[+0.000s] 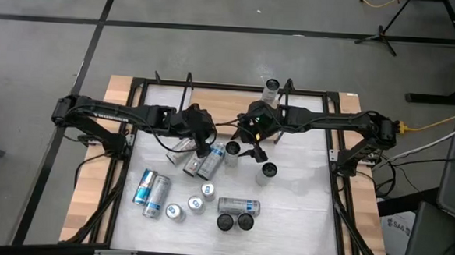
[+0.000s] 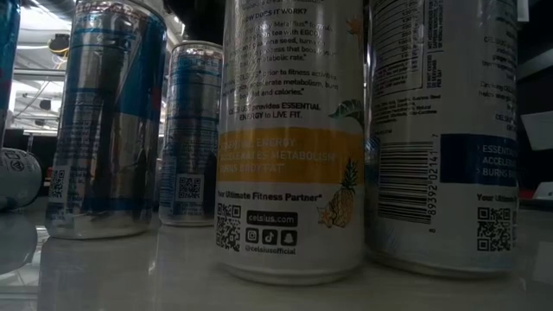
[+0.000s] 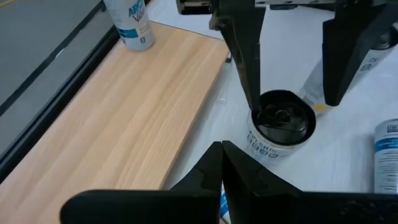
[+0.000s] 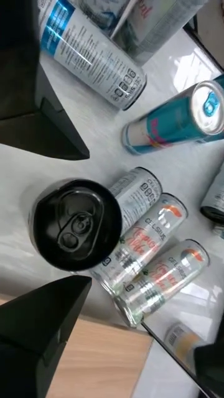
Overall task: Place canned beverage on shelf
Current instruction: Put the white soda can on the shelf
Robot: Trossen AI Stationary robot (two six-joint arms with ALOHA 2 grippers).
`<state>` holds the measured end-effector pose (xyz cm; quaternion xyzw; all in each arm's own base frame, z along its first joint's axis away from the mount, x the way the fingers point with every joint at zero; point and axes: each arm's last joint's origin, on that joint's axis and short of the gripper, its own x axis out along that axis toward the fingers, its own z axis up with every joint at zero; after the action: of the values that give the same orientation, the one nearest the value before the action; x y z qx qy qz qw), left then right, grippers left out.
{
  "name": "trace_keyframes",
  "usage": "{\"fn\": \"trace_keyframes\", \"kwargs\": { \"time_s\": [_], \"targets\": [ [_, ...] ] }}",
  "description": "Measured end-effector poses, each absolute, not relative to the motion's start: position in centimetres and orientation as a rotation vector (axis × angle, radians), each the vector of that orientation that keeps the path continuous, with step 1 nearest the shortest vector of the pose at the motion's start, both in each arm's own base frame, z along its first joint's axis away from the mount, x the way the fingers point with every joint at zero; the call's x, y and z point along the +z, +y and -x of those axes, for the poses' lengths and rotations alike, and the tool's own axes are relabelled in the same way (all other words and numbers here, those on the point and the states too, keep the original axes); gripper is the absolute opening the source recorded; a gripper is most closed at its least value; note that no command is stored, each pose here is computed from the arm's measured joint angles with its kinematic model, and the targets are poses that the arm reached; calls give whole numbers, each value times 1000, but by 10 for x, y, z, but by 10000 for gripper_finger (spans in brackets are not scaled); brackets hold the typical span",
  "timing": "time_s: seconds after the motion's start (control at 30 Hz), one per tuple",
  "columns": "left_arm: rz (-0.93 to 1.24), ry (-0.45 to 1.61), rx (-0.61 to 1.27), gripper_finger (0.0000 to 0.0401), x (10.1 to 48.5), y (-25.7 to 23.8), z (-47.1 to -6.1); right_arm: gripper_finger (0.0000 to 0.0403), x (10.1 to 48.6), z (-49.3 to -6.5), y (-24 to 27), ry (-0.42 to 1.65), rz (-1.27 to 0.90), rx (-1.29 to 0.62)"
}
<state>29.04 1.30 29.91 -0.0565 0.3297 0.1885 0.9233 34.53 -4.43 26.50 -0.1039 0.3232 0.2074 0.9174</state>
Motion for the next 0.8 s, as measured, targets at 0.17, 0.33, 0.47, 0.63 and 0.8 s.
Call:
{"fn": "trace_keyframes", "kwargs": {
  "time_s": [0.17, 0.33, 0.47, 0.63, 0.8],
  "targets": [
    [116, 676, 387, 0, 299, 13, -290, 310, 253, -351, -45, 695, 202, 433],
    [116, 676, 387, 0, 299, 13, -290, 310, 241, -356, -46, 729, 189, 439],
    [116, 675, 387, 0, 299, 13, -290, 309, 241, -357, -46, 725, 192, 435],
    [116, 674, 387, 0, 299, 13, -290, 287, 243, -359, -47, 699, 204, 427],
    [117, 674, 388, 0, 299, 13, -290, 246, 243, -359, -47, 694, 205, 427]
  ]
}}
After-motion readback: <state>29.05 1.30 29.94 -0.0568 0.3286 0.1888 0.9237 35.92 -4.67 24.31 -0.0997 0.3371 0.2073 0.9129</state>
